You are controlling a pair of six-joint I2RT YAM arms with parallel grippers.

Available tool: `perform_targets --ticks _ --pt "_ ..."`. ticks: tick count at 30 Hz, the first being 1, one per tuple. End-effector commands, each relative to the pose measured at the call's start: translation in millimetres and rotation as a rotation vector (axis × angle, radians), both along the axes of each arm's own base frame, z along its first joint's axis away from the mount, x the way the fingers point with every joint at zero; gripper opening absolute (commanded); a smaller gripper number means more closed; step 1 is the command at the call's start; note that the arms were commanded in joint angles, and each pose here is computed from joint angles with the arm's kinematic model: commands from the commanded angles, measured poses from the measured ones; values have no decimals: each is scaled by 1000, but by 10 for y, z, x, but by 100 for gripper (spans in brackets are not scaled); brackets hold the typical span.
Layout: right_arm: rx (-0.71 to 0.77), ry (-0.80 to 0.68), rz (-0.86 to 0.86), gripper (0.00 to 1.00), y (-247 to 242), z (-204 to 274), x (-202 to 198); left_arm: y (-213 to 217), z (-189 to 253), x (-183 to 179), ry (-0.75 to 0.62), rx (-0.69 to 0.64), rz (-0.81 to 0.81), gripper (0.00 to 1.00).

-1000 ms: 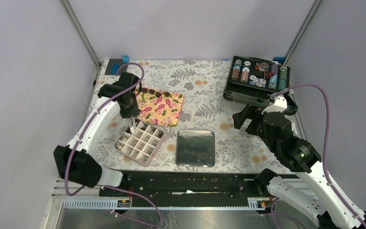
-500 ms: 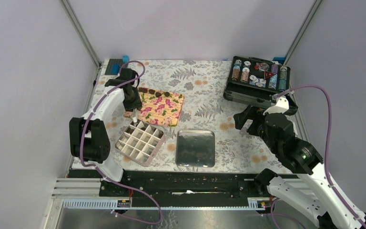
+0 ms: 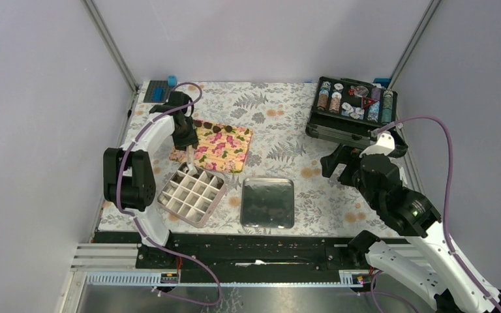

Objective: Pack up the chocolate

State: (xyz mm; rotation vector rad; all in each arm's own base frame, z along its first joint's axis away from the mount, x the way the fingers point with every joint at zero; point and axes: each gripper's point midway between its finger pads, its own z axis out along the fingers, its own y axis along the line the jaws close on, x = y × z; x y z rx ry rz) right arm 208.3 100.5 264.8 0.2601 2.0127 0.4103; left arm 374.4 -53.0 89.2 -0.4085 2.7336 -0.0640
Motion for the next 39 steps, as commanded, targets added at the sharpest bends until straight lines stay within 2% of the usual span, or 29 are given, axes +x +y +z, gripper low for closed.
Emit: perform_targets --ticks 1,39 --pt "0 -35 -36 99 -54 154 50 -10 217 262 -86 -21 -17 36" --pt "-5 -26 -24 99 21 153 120 12 177 517 -85 -104 -23 36"
